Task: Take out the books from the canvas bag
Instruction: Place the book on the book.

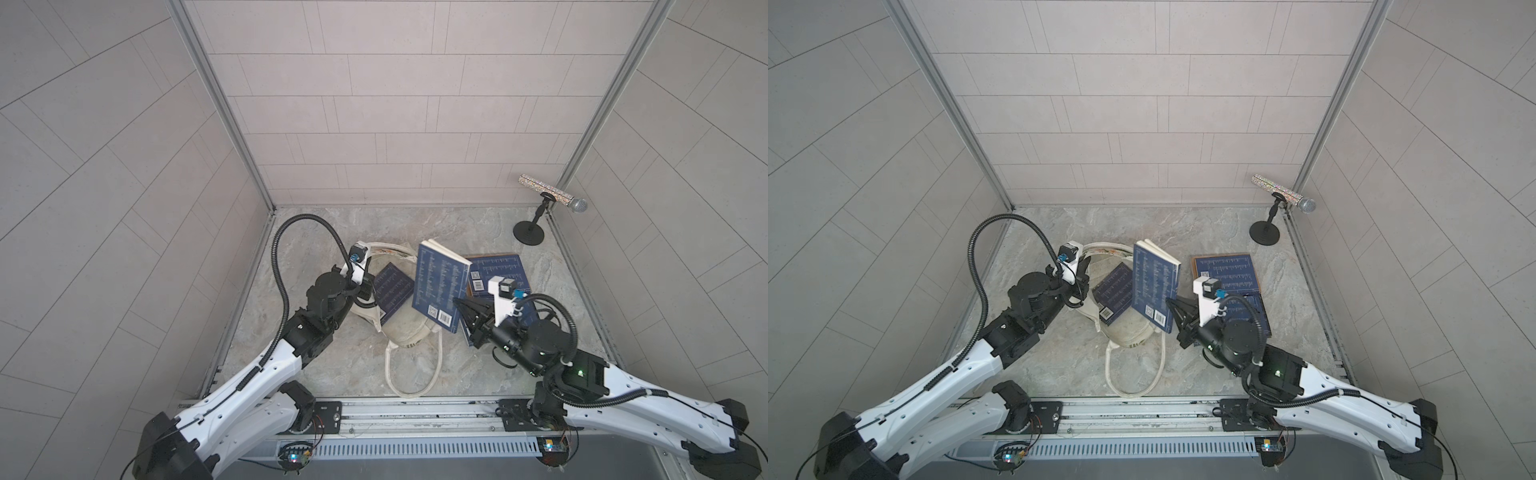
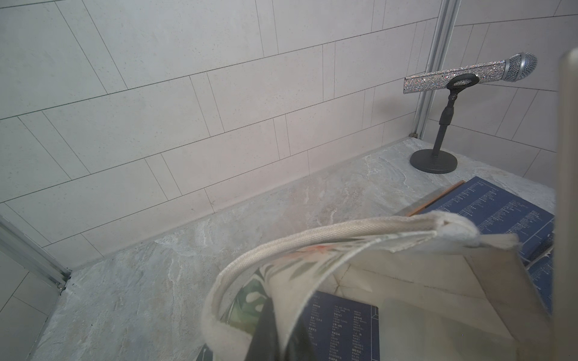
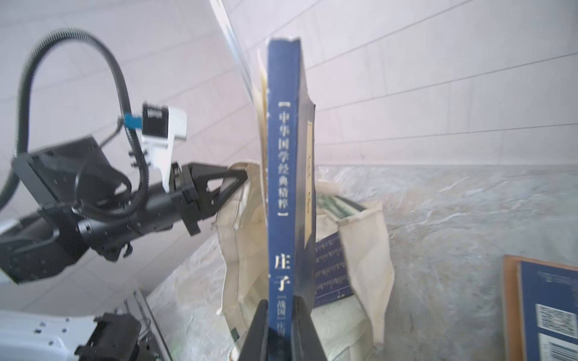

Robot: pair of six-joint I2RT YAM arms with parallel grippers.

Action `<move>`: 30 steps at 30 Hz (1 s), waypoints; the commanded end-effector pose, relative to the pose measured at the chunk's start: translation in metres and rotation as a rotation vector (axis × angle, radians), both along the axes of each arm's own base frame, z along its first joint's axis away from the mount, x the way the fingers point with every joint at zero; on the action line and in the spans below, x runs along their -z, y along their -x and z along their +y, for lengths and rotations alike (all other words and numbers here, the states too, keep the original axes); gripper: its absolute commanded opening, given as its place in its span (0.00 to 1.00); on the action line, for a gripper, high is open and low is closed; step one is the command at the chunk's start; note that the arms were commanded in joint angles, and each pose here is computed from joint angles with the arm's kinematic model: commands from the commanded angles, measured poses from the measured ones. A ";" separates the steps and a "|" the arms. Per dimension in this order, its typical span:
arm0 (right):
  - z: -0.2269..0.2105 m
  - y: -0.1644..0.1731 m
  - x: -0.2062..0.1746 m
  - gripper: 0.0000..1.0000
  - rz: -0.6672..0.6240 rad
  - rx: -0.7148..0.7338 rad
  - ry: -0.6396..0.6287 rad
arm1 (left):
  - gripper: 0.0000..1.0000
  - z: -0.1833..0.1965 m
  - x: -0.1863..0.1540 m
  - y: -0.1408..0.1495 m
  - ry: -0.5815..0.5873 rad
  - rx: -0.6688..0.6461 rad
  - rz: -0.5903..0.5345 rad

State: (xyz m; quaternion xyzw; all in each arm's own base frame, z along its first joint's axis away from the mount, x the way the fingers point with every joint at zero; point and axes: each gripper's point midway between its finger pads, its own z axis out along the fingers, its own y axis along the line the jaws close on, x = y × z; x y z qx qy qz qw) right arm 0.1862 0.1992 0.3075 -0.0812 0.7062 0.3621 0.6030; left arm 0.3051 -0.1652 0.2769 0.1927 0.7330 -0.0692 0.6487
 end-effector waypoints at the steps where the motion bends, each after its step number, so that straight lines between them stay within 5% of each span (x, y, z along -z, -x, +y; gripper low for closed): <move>1: -0.047 -0.013 -0.004 0.00 0.016 0.225 -0.069 | 0.00 0.000 -0.010 -0.001 0.004 -0.001 -0.012; 12: -0.128 -0.018 0.038 0.00 0.094 0.591 -0.198 | 0.00 -0.002 -0.009 0.000 0.007 0.013 -0.009; 30: -0.159 -0.014 0.144 0.00 0.328 0.787 -0.529 | 0.00 -0.004 -0.009 0.000 0.005 0.020 -0.007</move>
